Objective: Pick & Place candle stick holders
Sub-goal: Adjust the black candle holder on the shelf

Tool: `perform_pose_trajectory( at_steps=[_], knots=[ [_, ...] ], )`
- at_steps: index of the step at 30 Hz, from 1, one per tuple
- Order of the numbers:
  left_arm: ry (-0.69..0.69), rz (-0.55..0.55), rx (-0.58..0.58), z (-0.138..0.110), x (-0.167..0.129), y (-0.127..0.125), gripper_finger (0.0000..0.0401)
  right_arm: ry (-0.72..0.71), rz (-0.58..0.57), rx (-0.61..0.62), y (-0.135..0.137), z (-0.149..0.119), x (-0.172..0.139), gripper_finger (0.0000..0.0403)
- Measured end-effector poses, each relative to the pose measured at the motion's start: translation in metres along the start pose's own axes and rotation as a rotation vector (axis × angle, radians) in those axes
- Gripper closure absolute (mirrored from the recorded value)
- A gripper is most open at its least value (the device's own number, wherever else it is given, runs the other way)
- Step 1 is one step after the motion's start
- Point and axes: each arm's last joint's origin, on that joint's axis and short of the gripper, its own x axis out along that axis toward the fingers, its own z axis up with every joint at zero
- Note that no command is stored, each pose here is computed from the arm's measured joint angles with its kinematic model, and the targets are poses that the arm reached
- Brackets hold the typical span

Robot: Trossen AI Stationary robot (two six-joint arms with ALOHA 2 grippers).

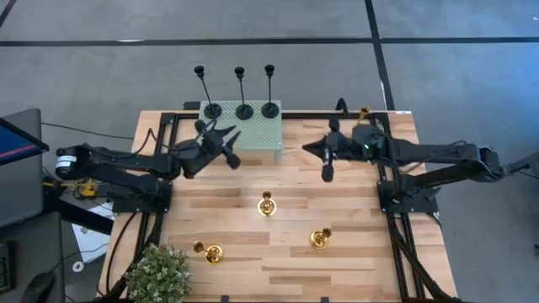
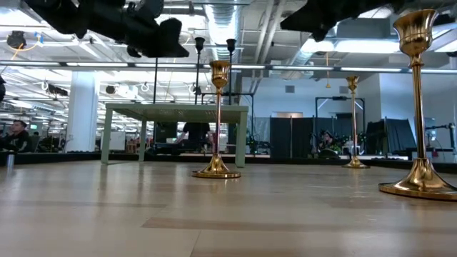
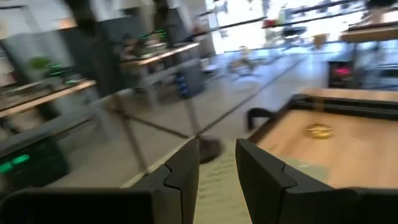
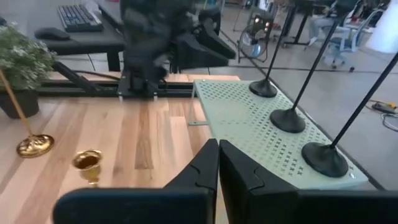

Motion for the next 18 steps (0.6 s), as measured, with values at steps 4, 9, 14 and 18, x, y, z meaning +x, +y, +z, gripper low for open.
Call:
perform_pose_trajectory(
  at_steps=[4,9,14,18],
  knots=[
    [0.02,0.066,0.004,-0.007,0.006,-0.005,0.0295,-0.022,-0.005,-0.008,0.014,-0.005,-0.014,0.0402],
    [-0.032,0.086,0.021,-0.011,0.017,-0.014,0.0295,-0.032,-0.011,-0.023,0.026,-0.011,-0.024,0.0401],
    [-0.083,0.15,0.028,-0.014,0.028,-0.013,0.0295,-0.021,-0.006,-0.024,0.035,-0.015,-0.026,0.0402],
    [-0.098,0.198,0.018,-0.018,0.036,-0.007,0.0295,-0.014,0.025,-0.035,0.042,-0.016,-0.026,0.0402]
  ],
)
